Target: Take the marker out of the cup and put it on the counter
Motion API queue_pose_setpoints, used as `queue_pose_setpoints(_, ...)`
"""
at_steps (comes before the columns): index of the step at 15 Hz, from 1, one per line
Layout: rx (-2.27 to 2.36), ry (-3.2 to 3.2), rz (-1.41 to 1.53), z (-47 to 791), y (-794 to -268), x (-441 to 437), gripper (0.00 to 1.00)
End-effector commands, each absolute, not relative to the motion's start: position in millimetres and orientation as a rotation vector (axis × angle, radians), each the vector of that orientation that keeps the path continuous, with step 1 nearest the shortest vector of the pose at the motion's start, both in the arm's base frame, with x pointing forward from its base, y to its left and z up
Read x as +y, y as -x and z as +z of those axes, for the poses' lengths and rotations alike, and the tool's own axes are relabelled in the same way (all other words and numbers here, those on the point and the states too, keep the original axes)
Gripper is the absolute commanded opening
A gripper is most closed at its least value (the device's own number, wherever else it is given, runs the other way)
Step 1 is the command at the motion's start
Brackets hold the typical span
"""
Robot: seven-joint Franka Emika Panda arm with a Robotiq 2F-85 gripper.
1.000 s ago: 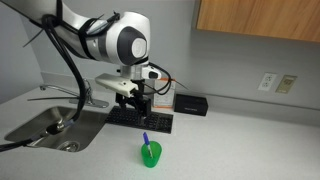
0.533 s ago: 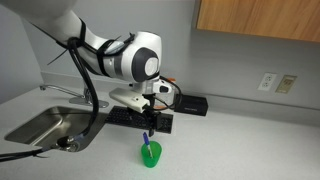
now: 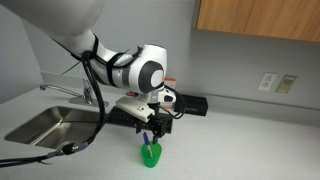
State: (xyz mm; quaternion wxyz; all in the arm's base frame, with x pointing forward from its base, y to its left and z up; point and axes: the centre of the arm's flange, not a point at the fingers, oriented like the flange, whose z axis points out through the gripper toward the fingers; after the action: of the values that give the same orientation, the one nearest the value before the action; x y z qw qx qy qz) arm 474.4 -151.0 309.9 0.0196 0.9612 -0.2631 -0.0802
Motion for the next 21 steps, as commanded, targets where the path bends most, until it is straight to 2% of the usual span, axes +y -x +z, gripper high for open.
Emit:
queue_pose_setpoints(1, -0.833, -2.97, -0.212, 310.4, -470.9, -159.7, 0.73)
queue_pose_setpoints(2, -0.838, -2.972, -0.208, 311.0, -471.3, -160.9, 0.67)
queue_pose_setpoints(10, -0.862, -2.976, -0.201, 316.9, -475.4, -167.5, 0.03)
queue_pose_setpoints(12, -0.873, -2.963, -0.194, 320.5, -473.3, -171.5, 0.0)
queue_pose_setpoints(13, -0.882, -2.956, -0.191, 322.3, -470.7, -174.5, 0.04)
queue_pose_setpoints(21, -0.95, -2.98, -0.047, 371.0, -440.5, -197.9, 0.04)
